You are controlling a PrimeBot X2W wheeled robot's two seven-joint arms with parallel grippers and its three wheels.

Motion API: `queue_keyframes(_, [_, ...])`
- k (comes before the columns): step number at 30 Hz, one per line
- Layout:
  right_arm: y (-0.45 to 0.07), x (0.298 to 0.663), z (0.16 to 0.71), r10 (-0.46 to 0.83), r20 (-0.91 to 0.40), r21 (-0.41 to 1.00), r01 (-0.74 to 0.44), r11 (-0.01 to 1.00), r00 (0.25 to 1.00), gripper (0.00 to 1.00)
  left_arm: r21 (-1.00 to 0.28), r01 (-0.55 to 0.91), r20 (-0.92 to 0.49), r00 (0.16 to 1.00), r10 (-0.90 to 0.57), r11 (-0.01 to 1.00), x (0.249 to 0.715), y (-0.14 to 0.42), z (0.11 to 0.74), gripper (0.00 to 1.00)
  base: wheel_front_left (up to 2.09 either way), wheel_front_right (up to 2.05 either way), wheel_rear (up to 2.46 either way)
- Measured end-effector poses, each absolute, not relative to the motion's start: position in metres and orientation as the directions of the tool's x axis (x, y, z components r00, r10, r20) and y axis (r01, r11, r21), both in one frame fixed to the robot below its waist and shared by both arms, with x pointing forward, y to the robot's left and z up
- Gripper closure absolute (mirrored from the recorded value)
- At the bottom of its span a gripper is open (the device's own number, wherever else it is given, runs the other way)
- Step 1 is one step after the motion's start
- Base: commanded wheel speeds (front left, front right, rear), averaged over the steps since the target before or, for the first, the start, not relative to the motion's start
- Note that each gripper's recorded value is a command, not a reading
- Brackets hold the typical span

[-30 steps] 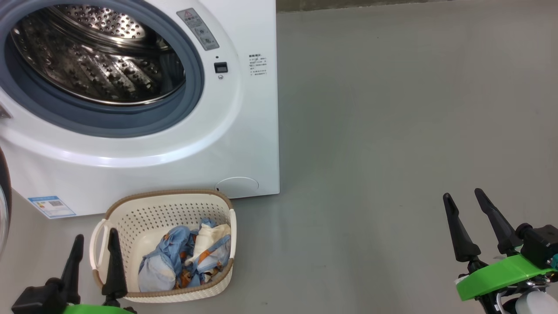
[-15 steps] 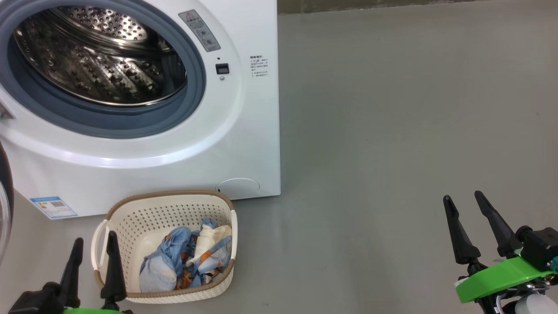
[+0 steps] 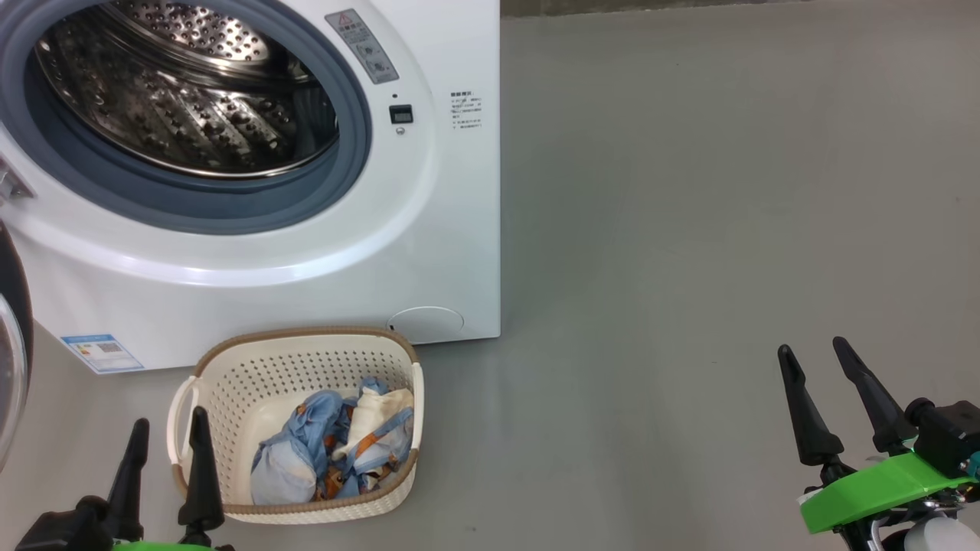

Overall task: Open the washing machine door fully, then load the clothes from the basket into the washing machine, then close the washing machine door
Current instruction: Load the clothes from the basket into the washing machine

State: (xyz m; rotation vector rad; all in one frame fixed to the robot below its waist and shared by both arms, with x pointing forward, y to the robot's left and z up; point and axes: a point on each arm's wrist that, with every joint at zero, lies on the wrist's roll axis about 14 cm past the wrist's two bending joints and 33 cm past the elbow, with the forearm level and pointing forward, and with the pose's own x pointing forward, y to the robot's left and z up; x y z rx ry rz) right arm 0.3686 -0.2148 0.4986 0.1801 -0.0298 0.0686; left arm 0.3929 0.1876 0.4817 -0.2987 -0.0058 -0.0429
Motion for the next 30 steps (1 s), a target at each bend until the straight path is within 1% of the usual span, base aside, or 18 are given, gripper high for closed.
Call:
queue_keyframes(4, [-0.2134, 0.3688, 0.499, 0.069, 0.037, 0.179, -0.074, 0.981, 0.997, 0.0, -0.296, 0.049, 0.013, 0.999, -0.047, 0.954, 0.3924, 0.1869, 0.4824, 0.0, 0.12, -0.32, 0.2])
queue_keyframes(10, [-0.212, 0.3682, 0.4992, 0.072, 0.038, 0.179, -0.078, 0.981, 0.997, 0.0, -0.302, 0.056, 0.015, 0.998, -0.054, 0.952, 0.3925, 0.1853, 0.4829, 0.0, 0.5, -0.98, 0.48])
queue_keyframes(24, [-0.2121, 0.3698, 0.493, 0.071, 0.02, 0.182, -0.074, 0.981, 0.997, 0.0, -0.312, 0.056, -0.004, 0.998, -0.061, 0.948, 0.3948, 0.1849, 0.4763, 0.0, 0.62, -1.45, 0.84])
queue_keyframes(30, [-0.2116, 0.3705, 0.4926, 0.071, 0.019, 0.184, -0.073, 0.98, 0.997, 0.0, -0.301, 0.062, -0.011, 0.998, -0.069, 0.952, 0.3952, 0.1832, 0.4742, 0.0, 0.27, -0.46, 0.19])
